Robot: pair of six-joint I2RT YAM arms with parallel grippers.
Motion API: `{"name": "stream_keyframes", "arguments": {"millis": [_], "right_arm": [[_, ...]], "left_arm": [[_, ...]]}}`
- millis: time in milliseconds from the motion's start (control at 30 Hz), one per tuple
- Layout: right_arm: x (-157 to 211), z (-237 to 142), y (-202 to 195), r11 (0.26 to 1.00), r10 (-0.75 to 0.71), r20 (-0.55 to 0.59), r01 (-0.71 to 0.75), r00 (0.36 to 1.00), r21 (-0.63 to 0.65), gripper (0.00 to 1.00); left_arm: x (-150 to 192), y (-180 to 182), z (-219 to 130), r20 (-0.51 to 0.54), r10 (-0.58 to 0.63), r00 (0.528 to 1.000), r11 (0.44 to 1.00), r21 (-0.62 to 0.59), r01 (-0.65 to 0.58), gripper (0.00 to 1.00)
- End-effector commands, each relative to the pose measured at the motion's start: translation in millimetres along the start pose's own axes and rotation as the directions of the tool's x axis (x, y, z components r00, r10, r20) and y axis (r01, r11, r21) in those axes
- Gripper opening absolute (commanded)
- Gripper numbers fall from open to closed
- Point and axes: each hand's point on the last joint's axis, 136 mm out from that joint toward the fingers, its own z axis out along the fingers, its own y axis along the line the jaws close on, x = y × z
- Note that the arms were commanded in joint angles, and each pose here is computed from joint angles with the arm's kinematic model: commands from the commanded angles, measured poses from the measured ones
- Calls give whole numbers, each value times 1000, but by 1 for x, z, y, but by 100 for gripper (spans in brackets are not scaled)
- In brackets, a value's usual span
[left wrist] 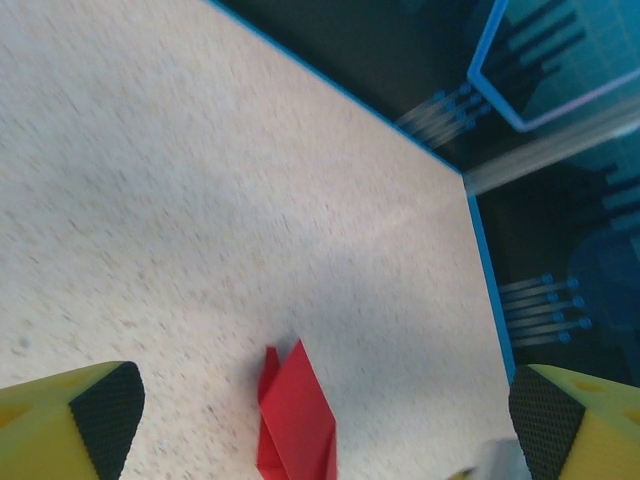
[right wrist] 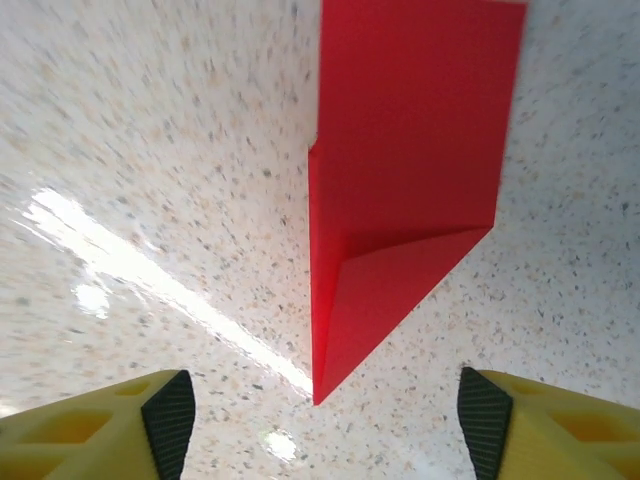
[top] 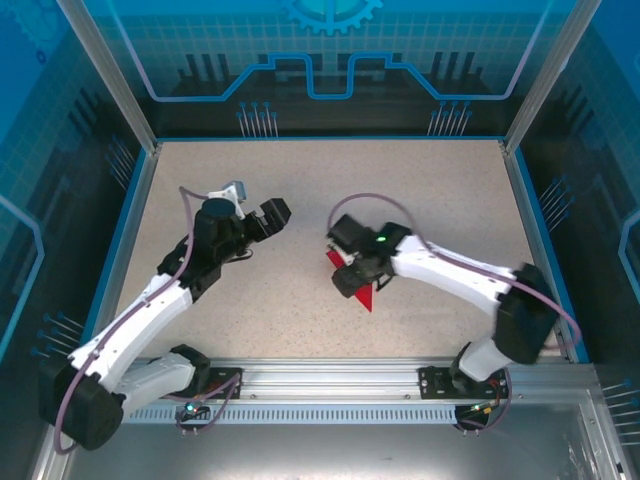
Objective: Fold a paper plane with a square sheet of paper (fold left side to right side)
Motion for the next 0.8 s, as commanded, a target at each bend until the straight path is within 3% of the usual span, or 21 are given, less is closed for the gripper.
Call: {"name": "stream_keyframes", "arguments": {"millis": [0,133,233,400,567,667,767], "right_arm": [[-10,-17,10,960,125,140,-83,982,-269,78],[-13,-40,-15,907,289,279,-169,916,-385,87],[-6,-44,-30,869,383,322,-219,866,-444,95],[6,-45,-47,816,480,328,-277,813,-508,98],[13,-42,-53,788,520,320,-300,792,-538,99],[14,-41,-55,784,526,319,-304,788,-542,99],[15,-40,-59,793,526,328,-313,785,-523,99]], "left_arm": [[19,-28,18,-150,-62,987,984,153,85,95],[62,-15,52,-281,-92,955,985,114,128,91],[90,-4,74,-345,-89,934,991,63,118,90],[127,17,108,-400,-99,911,995,-41,91,86],[155,15,140,-457,-96,884,995,-46,84,82],[166,14,155,-471,-88,878,996,-50,73,76],[173,20,164,-480,-94,872,995,-70,69,63]]}}
